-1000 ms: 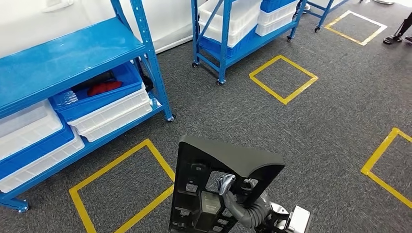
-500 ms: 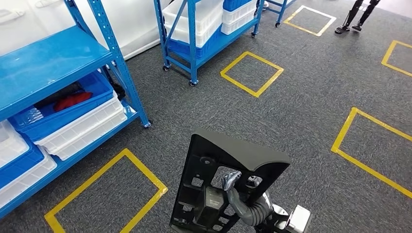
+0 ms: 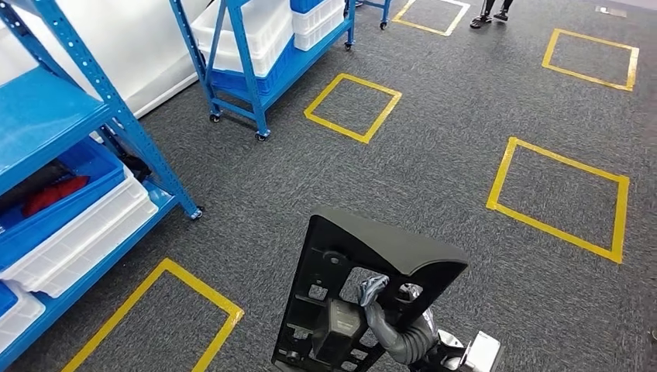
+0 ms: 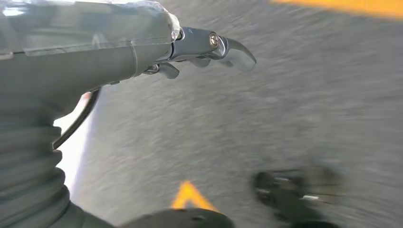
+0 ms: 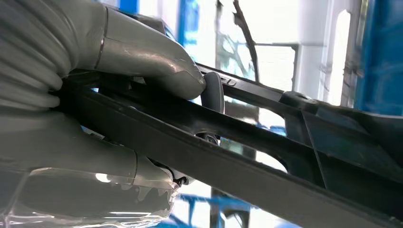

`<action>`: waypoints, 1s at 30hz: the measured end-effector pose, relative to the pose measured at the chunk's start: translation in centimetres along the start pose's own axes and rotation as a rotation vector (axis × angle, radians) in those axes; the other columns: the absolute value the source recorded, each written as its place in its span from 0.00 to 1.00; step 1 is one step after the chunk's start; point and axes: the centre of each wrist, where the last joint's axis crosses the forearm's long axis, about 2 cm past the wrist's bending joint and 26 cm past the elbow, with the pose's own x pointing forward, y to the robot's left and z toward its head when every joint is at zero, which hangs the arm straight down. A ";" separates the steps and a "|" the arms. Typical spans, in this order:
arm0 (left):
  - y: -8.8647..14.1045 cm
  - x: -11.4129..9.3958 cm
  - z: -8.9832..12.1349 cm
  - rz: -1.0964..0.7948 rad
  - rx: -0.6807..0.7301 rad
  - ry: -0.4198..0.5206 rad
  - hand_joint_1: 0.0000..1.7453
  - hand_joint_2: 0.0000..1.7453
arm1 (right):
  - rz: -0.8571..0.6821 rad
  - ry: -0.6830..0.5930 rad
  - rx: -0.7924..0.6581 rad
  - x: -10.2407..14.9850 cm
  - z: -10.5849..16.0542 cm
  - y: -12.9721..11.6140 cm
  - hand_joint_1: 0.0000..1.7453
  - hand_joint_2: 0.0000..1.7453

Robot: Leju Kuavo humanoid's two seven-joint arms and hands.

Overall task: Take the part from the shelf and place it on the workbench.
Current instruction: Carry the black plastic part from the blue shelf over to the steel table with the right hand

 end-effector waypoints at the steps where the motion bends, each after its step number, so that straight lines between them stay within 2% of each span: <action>1: 0.0 0.1 0.0 -0.006 0.007 -0.036 0.00 1.00 | -0.001 -0.006 -0.005 0.0 0.0 -0.1 1.00 1.00; 3: 0.1 0.5 -0.1 -0.029 0.010 -0.075 0.00 1.00 | 0.004 -0.012 -0.016 0.1 0.0 -0.4 1.00 1.00; 5: 0.3 1.1 -0.2 -0.053 0.006 -0.074 0.00 1.00 | 0.015 -0.009 -0.027 0.2 0.1 -0.6 1.00 1.00; 8: 0.8 1.7 -0.4 -0.062 0.002 -0.037 0.00 1.00 | 0.023 -0.012 -0.039 0.3 0.0 -0.9 1.00 1.00; 15: 1.2 0.4 -0.6 -0.051 -0.005 0.064 0.00 1.00 | 0.011 -0.019 -0.030 0.3 -0.3 -1.1 1.00 1.00; 21: 0.8 0.0 -0.3 -0.067 -0.021 0.029 0.00 1.00 | 0.054 0.000 -0.016 0.6 -0.1 -1.8 1.00 1.00; 27: -0.1 0.8 0.0 -0.088 -0.040 -0.022 0.00 1.00 | 0.104 0.006 0.004 1.6 -0.2 -2.0 1.00 1.00; 30: -0.3 1.1 0.0 -0.081 -0.041 -0.018 0.00 1.00 | 0.119 0.018 0.008 2.0 0.2 -1.9 1.00 1.00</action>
